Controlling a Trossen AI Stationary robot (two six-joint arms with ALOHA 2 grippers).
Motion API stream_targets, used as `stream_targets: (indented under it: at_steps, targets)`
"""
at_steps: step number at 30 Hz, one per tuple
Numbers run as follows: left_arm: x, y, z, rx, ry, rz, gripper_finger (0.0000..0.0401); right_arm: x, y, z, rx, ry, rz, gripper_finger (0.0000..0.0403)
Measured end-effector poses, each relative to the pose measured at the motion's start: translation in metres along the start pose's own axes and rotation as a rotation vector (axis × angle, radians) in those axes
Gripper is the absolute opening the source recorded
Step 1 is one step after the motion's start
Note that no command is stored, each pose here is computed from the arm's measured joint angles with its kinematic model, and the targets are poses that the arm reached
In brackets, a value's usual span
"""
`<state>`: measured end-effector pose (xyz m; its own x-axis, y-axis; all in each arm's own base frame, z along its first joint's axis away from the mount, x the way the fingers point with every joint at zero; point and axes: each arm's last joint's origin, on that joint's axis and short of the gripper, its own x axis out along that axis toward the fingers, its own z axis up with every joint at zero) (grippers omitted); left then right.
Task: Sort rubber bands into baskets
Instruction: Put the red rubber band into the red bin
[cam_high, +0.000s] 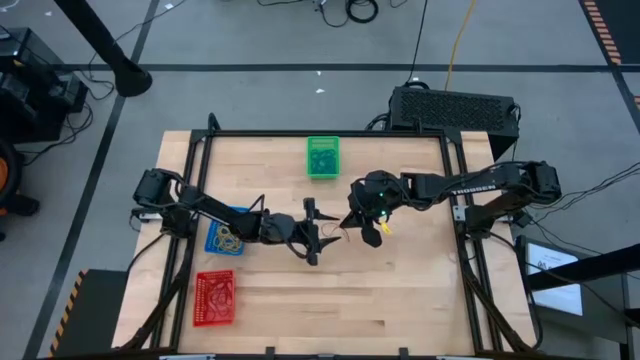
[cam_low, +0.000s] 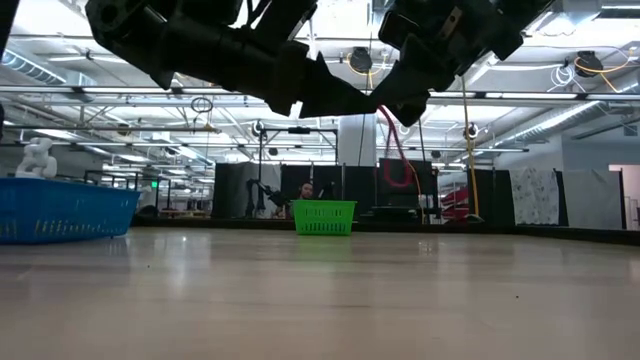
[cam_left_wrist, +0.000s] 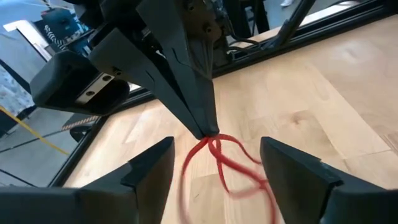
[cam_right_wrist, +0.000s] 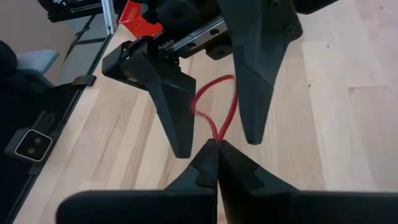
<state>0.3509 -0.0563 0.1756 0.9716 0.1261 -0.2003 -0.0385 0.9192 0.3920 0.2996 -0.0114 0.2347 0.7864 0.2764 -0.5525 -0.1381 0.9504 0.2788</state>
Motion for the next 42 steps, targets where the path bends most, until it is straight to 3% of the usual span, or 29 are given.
stream_targets:
  at_steps: [13,21,28,34,38,42]
  targets:
    - [0.000,0.000,0.000,-0.002,-0.001,0.000,0.0118,0.000,0.000,0.000,-0.022,0.002,0.000,0.0000]
    - [0.000,0.000,-0.002,0.004,0.017,-0.006,0.0014,0.000,0.000,0.000,-0.047,0.002,0.000,0.0000]
    - [0.000,0.000,-0.002,0.007,0.028,0.001,0.0005,0.000,-0.001,0.000,-0.072,-0.002,-0.034,0.0009]
    - [-0.005,-0.002,0.001,0.017,0.048,0.007,0.0003,0.000,-0.005,-0.004,-0.090,0.039,-0.158,0.0066]
    - [-0.024,-0.008,0.016,0.034,0.102,-0.025,0.0003,-0.001,-0.007,-0.007,-0.063,0.070,-0.164,0.0107]
    - [-0.060,-0.017,0.038,0.003,0.161,-0.125,0.0002,0.000,-0.005,-0.010,-0.030,0.093,-0.156,0.0133]
